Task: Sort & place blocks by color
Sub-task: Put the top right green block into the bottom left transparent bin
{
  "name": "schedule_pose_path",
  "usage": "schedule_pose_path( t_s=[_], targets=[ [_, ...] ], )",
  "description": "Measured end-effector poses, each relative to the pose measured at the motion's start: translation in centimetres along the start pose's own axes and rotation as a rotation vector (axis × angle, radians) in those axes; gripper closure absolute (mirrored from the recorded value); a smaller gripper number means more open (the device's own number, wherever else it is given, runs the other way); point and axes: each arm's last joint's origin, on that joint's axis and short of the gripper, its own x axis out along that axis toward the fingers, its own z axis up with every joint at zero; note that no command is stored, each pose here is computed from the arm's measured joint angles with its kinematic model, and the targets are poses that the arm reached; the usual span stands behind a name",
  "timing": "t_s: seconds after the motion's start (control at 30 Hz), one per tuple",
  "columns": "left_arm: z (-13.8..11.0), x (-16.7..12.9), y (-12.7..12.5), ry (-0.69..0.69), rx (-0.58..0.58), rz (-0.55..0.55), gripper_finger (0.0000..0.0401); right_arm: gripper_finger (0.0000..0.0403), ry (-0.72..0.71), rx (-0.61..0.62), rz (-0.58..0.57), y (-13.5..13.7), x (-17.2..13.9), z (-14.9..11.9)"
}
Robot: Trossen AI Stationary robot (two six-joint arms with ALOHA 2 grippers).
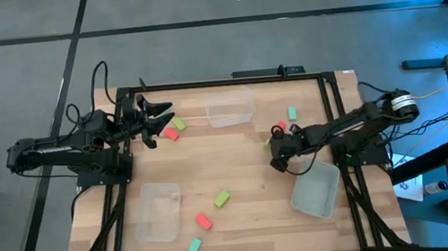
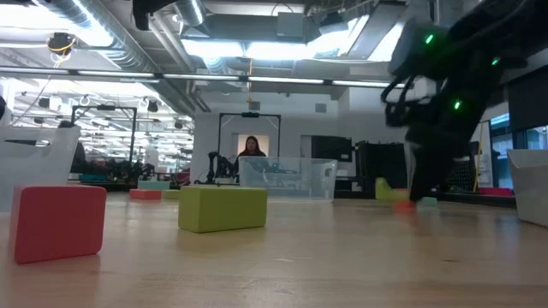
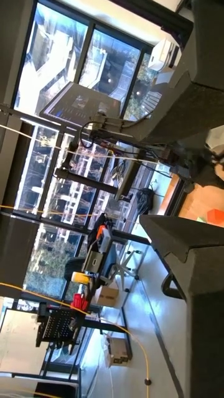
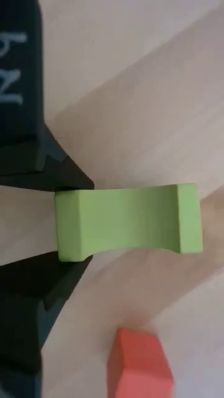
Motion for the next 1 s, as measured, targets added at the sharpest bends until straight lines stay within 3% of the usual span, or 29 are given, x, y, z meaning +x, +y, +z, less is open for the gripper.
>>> schedule_pose_path(
  t_s=[0.1, 0.23, 0.4, 0.5, 0.77, 1.0],
  targets=[
    [0.0, 0.0, 0.0, 0.0, 0.0, 0.0, 0.0209, 0.027, -0.054, 0.018, 0.051, -0.8, -1.3, -1.0],
    [0.0, 0.0, 0.0, 0.001, 0.001, 0.0, 0.0209, 0.027, -0.213, 0.122, 0.228, -1.6, -3.3, -1.7],
    [0.0, 0.0, 0.0, 0.001, 0.0, 0.0, 0.0209, 0.027, -0.546, 0.261, 0.539, -1.7, -5.4, -1.0],
    [0.0, 0.0, 0.0, 0.002, 0.0, -0.001, 0.0209, 0.027, -0.731, 0.293, 0.653, -1.6, -6.7, 0.0],
    [0.0, 0.0, 0.0, 0.005, 0.001, -0.009, 0.0209, 0.027, -0.921, 0.173, 0.679, -0.7, -10.2, 3.9],
    [-0.1, 0.0, -0.3, 0.029, -0.015, -0.096, 0.0209, 0.027, -0.932, 0.16, 0.724, -0.6, -10.7, 4.3]
  ],
)
